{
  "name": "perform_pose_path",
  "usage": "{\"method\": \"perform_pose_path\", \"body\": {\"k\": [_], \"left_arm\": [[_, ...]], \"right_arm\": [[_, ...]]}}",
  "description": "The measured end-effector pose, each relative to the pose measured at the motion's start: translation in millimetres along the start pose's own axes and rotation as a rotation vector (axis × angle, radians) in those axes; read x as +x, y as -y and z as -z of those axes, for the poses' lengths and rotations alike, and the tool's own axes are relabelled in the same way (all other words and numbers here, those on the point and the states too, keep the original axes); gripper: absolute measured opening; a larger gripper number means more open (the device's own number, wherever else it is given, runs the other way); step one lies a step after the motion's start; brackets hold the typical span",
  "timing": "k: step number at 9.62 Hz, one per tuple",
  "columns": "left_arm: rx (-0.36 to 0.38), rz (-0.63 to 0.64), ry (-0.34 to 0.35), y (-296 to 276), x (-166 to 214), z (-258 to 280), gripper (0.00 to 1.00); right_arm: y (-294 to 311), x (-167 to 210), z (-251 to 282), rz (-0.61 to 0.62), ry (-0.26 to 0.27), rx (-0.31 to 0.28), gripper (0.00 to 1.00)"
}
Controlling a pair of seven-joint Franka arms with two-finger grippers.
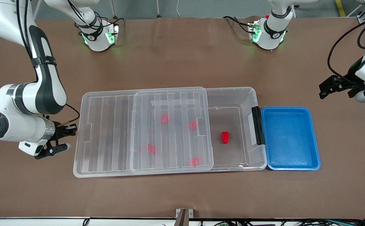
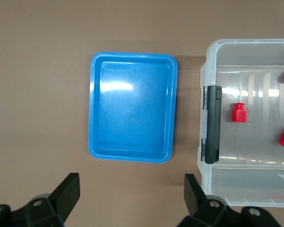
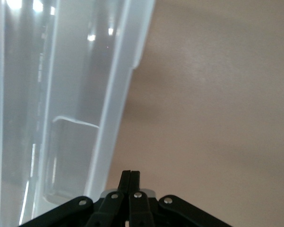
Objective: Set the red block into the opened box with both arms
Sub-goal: 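Slide the clear lid back over the box with the right gripper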
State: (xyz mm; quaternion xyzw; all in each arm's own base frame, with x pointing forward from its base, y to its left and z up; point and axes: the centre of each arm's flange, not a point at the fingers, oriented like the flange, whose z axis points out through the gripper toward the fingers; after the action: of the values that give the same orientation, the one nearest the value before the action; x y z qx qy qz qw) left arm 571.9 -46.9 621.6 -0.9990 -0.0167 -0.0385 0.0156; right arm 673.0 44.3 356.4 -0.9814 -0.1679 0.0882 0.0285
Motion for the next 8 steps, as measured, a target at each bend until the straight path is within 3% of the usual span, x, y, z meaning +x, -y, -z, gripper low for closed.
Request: {"method": "perform_pose_path", "body": {"k": [3, 8], "left_arm": [[-0.023, 0.028, -0.016, 24.2, -14.3, 24.9, 0.97], [-0.040, 0.004, -0.003, 23.8, -23.7, 22.9, 0.99]], "right_arm": [[17.7, 5.4, -3.2, -0.003, -0.017, 0.083, 0.01], [84.3, 19.6, -9.3, 0.001, -0.005, 0.102, 0.01]]}}
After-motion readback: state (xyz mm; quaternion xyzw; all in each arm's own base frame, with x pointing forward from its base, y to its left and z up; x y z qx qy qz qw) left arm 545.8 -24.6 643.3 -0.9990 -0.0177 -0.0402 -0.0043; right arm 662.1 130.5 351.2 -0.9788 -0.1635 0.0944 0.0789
